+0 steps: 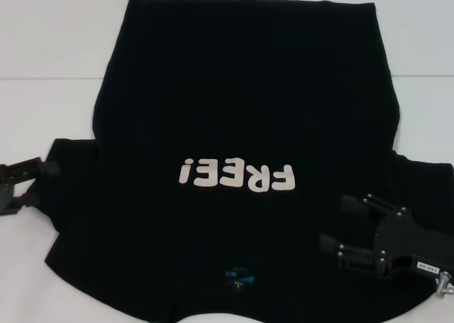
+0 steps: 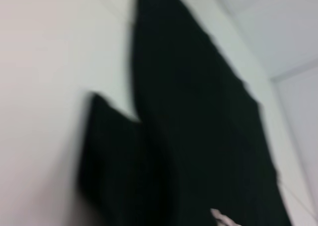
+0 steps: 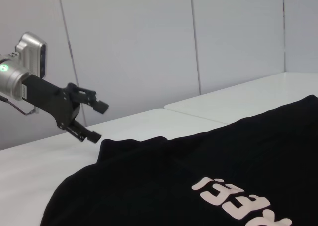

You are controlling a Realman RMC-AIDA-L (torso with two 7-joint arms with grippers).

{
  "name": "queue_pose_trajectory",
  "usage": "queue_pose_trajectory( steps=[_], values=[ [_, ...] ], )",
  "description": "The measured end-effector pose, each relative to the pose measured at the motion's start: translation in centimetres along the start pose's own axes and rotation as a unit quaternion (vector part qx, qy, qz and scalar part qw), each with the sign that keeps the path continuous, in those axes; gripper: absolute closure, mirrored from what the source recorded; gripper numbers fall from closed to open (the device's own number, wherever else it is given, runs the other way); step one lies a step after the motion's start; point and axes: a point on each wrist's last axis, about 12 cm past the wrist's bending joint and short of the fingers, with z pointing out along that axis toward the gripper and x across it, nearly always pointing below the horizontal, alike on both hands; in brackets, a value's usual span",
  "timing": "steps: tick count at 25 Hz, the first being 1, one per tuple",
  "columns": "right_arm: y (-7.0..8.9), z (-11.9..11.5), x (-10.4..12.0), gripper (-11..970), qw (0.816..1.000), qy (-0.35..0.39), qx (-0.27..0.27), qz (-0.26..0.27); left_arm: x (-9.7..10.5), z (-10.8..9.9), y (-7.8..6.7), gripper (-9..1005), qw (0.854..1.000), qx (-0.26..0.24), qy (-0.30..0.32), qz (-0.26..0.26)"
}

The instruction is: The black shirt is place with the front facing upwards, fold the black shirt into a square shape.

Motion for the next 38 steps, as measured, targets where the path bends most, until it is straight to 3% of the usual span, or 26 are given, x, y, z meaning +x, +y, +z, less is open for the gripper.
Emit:
queue_pose_trajectory(
  steps=[8, 21, 38],
  values=[
    [0.1, 0.2, -0.4, 44, 1.0, -0.009, -0.012, -0.002, -0.7, 0.4, 0.8, 58, 0.998, -0.056, -0.005, -0.019],
    [0.3, 0.1, -0.4, 44, 1.0, -0.014, -0.014, 0.0, -0.1, 1.3, 1.5, 91, 0.997, -0.069, -0.015, -0.037],
    [0.4, -0.1, -0.5, 44, 1.0, -0.02, -0.019, 0.001, -0.2, 3.6, 0.7, 134, 0.997, -0.074, -0.014, -0.007]
  ],
)
